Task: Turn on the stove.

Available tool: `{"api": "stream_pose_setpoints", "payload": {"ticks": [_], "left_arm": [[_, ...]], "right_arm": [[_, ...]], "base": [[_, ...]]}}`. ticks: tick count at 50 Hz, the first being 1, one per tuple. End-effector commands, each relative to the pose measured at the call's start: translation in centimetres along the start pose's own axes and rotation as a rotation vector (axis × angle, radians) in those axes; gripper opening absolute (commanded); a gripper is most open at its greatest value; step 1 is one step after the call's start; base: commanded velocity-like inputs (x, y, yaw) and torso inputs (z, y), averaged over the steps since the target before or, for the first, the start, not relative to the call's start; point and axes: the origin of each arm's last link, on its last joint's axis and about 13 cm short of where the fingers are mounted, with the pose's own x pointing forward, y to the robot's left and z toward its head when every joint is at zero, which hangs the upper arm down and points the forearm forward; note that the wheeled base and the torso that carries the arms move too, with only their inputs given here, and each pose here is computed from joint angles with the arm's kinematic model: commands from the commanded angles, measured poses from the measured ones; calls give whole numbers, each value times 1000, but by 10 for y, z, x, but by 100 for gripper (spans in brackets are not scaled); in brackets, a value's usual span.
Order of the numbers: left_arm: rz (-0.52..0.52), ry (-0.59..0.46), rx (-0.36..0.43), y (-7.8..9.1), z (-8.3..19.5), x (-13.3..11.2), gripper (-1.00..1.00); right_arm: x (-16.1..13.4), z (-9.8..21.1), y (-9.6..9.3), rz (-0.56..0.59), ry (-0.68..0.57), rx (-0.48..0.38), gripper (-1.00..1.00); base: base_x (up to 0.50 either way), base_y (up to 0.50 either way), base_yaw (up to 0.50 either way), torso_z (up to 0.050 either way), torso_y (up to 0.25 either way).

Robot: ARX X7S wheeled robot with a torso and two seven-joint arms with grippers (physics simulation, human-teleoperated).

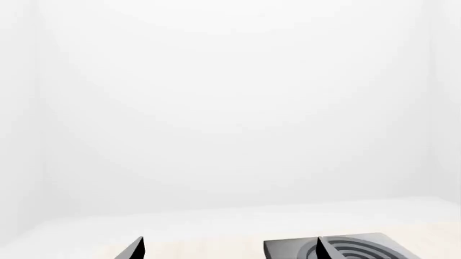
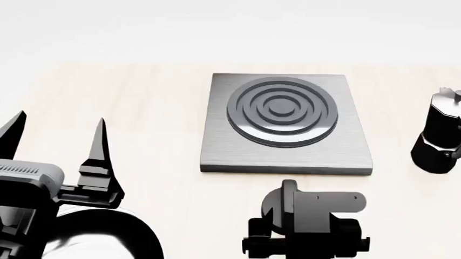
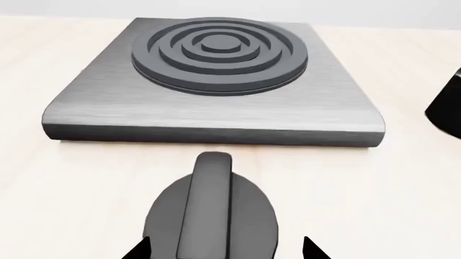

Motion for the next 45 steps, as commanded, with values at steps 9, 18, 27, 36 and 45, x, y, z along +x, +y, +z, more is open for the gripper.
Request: {"api": "stream_pose_setpoints", "payload": {"ticks": [9,18,27,36,45], "left_arm": [[2,4,-1,0,-1,1,100],[1,6,0,0,-2,1,100],[1,6,2,0,-2,1,100],[0,7,4,0,-2,1,100],[2,7,2,0,-2,1,100]], "right_arm": [[11,-4,0,-5,29,-6,100],[14,-6,1,3,38,-13,100],[16,-9,2,2,50,-17,100],[16,-11,0,-14,53,-16,100],[13,-15,-6,-66,53,-9,100]], "base": [[0,0,0,0,0],[0,0,0,0,0],[0,0,0,0,0],[0,0,0,0,0],[0,0,0,0,0]]}}
